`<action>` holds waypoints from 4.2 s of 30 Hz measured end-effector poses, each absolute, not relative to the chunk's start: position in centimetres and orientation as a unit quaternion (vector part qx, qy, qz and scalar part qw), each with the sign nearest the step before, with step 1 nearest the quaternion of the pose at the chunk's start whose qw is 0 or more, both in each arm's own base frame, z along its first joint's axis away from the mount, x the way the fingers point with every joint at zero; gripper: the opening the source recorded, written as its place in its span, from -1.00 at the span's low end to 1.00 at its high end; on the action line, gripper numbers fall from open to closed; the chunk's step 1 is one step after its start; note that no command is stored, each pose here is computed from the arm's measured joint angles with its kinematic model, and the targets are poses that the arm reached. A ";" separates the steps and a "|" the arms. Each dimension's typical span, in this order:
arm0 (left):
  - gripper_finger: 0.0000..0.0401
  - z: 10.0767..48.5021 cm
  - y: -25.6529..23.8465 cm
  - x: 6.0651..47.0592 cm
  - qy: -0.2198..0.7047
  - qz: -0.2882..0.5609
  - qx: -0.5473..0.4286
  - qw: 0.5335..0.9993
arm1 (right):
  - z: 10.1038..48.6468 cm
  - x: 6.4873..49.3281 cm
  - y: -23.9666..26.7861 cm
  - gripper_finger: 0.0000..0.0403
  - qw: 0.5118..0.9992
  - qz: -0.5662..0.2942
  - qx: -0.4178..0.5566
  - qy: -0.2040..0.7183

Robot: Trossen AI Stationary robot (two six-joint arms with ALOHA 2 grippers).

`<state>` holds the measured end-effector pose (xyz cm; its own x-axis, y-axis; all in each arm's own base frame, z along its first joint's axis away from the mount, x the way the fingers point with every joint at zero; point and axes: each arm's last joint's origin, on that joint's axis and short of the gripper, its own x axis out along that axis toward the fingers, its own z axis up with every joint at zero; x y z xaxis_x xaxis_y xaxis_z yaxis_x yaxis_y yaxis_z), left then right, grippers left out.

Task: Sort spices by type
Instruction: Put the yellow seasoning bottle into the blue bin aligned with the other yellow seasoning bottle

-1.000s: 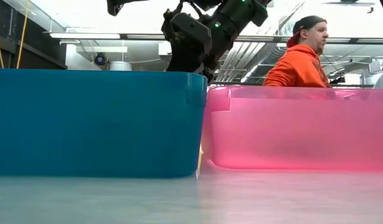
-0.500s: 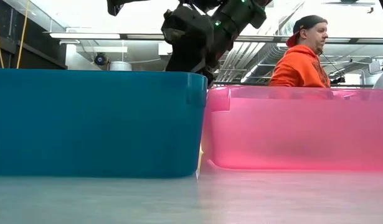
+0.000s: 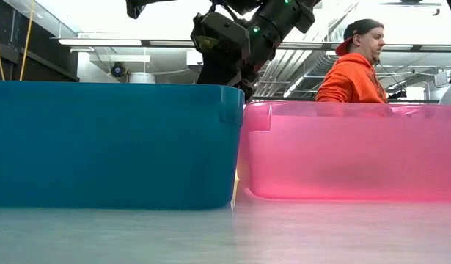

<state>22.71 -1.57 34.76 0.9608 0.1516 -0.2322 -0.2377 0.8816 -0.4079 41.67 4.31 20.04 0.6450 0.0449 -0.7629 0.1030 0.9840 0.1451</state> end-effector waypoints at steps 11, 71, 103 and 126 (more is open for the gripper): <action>0.44 34.8 -1.6 22.7 0.097 0.101 -0.221 0.965 | 20.3 41.7 4.3 0.60 0.904 -0.015 0.082 0.420; -1.00 24.1 -4.8 32.5 0.304 -0.028 -0.045 0.951 | 29.5 21.6 0.5 -0.21 0.898 -0.204 0.369 0.126; -1.00 20.9 -4.6 32.6 0.380 0.033 -0.035 0.924 | 28.0 20.9 0.3 -1.00 0.877 -0.263 0.355 0.186; -1.00 22.5 -5.2 29.6 0.434 0.017 -0.011 0.901 | 27.9 20.8 0.3 -1.00 0.880 -0.263 0.346 0.193</action>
<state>29.63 -5.17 22.50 0.6229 0.0206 -0.7820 -0.0401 0.9992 -0.0056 20.82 0.27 27.95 0.7870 -0.3296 -0.5216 0.5966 0.6223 0.5068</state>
